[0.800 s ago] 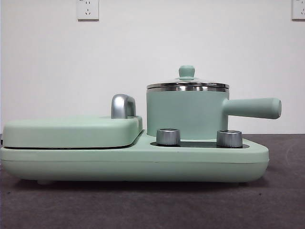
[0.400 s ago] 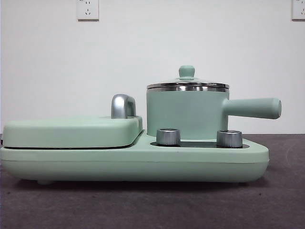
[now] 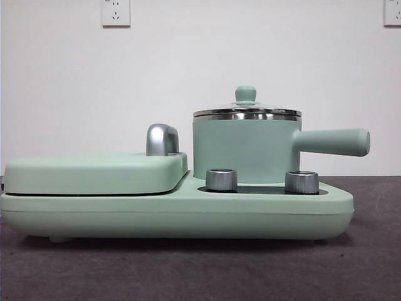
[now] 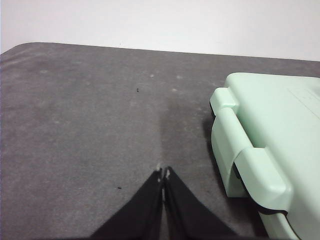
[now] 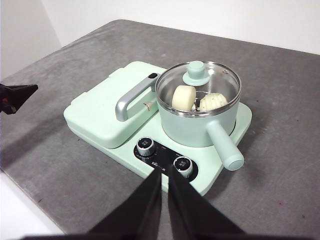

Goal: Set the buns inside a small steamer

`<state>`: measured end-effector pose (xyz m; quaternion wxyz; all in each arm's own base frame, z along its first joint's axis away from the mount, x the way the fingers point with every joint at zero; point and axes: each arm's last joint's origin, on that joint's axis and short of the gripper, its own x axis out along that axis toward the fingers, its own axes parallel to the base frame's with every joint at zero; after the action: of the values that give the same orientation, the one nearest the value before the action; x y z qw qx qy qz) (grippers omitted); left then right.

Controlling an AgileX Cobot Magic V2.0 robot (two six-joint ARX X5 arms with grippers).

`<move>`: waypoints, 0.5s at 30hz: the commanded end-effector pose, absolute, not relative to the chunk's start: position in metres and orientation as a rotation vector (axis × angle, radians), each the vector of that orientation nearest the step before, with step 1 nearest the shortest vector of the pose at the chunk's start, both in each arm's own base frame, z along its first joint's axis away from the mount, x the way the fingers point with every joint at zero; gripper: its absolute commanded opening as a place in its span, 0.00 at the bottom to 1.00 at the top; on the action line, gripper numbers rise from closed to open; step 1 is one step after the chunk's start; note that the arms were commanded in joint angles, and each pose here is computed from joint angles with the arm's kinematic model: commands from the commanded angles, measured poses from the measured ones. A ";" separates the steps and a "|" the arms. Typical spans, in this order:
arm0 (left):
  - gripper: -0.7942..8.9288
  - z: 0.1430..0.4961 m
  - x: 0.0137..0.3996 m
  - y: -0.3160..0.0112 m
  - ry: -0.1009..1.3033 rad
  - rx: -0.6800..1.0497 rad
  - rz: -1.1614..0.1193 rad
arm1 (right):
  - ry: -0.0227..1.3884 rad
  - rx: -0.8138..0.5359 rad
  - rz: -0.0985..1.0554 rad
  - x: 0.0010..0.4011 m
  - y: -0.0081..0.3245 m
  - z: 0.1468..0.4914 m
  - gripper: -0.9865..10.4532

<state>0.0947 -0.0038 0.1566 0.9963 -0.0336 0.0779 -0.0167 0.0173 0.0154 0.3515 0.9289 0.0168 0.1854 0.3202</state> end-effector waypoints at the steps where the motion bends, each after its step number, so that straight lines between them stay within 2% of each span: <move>1: 0.09 0.149 0.096 -0.004 0.180 -0.057 -0.030 | 0.364 0.033 0.664 0.017 0.015 0.354 0.10; 10: 0.09 0.149 0.096 -0.004 0.180 -0.057 -0.030 | 0.361 0.033 0.664 0.017 0.016 0.354 0.10; 15: 0.09 0.149 0.096 -0.004 0.180 -0.057 -0.030 | 0.348 0.061 0.571 0.023 0.016 0.349 0.10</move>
<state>0.0947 -0.0038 0.1566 0.9963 -0.0336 0.0779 -0.0167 0.0215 0.0157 0.3497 0.9404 0.0284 0.1768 0.2891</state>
